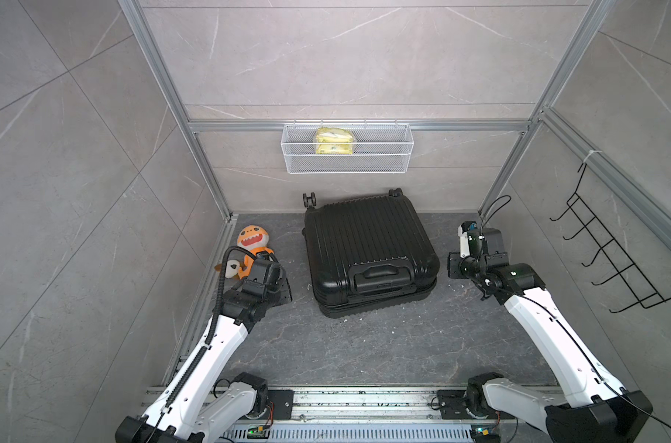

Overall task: Close the suitcase zippers
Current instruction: Close the suitcase at the center of the board, then adjust the suitcase at the center of the board.

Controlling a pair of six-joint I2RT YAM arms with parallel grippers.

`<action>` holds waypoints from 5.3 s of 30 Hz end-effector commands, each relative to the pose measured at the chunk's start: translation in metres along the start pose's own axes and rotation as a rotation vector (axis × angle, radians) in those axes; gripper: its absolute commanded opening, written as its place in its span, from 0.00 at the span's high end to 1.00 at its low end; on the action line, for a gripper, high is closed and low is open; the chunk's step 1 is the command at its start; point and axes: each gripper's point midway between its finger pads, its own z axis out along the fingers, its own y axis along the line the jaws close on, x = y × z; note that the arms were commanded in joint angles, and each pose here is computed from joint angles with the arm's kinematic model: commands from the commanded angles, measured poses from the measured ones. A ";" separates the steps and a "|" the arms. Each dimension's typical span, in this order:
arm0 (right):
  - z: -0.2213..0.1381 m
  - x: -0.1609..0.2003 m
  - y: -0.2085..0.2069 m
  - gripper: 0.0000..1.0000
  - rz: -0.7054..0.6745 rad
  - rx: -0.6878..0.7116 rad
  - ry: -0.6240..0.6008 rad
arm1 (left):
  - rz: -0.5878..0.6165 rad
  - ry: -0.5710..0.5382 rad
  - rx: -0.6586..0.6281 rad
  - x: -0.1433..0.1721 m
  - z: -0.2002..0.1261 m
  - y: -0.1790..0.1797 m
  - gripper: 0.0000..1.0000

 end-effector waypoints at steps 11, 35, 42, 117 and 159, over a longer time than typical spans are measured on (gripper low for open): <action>0.049 -0.072 0.028 0.49 0.048 -0.183 0.003 | 0.312 0.141 0.559 0.051 -0.052 -0.137 0.48; 0.106 -0.009 0.073 0.37 -0.009 -0.327 0.301 | 0.242 0.016 0.089 0.056 0.058 -0.111 0.50; 0.079 0.047 0.106 0.37 -0.043 -0.397 0.377 | 0.031 -0.047 -0.050 0.027 0.066 -0.053 0.49; 0.011 0.043 0.022 0.27 0.103 -0.097 -0.033 | -0.093 0.237 -0.263 -0.072 0.083 -0.021 0.89; 0.017 0.142 0.155 0.59 -0.046 -0.836 -0.297 | 0.154 0.165 0.179 -0.160 0.091 -0.025 1.00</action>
